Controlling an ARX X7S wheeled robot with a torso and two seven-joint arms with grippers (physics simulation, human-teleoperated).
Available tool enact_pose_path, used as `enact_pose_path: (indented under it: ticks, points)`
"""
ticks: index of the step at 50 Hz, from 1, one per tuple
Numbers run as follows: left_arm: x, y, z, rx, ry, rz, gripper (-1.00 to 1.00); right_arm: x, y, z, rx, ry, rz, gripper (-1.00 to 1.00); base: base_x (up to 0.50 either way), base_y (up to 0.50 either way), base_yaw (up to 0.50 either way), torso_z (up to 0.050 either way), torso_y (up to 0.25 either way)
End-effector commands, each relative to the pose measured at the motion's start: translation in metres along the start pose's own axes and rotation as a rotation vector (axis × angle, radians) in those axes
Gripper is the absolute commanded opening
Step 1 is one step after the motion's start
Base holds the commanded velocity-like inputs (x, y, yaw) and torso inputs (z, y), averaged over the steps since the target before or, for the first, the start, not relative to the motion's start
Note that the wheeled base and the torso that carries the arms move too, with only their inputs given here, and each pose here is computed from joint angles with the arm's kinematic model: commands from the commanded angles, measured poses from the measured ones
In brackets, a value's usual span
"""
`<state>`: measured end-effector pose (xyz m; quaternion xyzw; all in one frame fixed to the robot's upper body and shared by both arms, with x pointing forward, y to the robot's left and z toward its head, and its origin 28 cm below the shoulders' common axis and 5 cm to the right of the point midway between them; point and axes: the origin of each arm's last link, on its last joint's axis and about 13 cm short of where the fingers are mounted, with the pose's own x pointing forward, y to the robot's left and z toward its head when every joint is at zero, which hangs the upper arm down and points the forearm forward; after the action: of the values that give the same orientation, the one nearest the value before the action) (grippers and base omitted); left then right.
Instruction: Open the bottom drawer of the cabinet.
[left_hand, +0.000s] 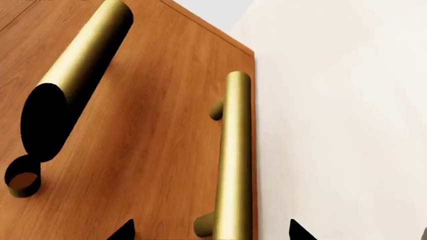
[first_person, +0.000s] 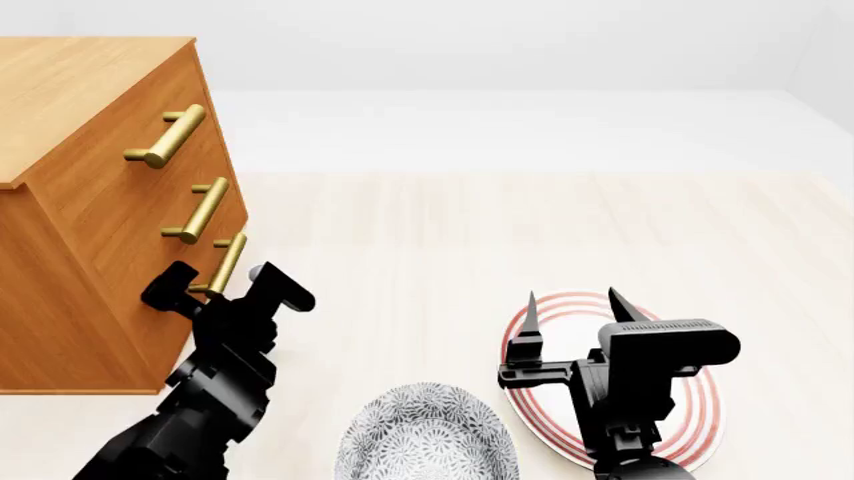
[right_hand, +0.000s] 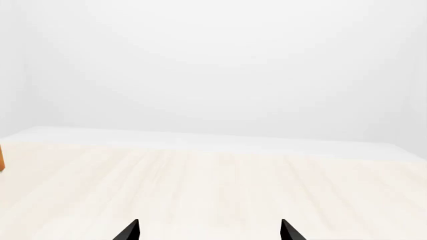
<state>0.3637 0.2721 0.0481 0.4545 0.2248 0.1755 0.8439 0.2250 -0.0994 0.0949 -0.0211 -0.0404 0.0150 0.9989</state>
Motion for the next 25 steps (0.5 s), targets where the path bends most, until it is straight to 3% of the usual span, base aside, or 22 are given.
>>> enact_pose_path:
  ticks: [1, 4, 5, 25]
  points:
    - [0.0020, 0.0062, -0.0144, 0.045, 0.093, -0.001, 1.00, -0.0006, -0.0006, -0.0011, 0.002, 0.002, -0.004, 1.00, 0.00, 0.00, 0.00, 0.000, 0.000]
    - [0.0019, 0.0056, -0.0140, 0.045, 0.086, -0.009, 1.00, -0.0011, -0.0009, -0.0009, 0.003, 0.001, -0.005, 1.00, 0.00, 0.00, 0.00, 0.000, 0.000]
    - [0.0021, 0.0055, -0.0137, 0.044, 0.080, -0.005, -1.00, -0.0011, -0.0009, -0.0011, 0.004, 0.002, -0.005, 1.00, 0.00, 0.00, 0.00, 0.000, 0.000]
    - [0.0017, 0.0032, -0.0077, 0.078, 0.016, 0.000, -1.00, 0.0007, 0.0007, 0.0002, 0.001, -0.001, 0.003, 1.00, 0.00, 0.00, 0.00, 0.000, 0.000]
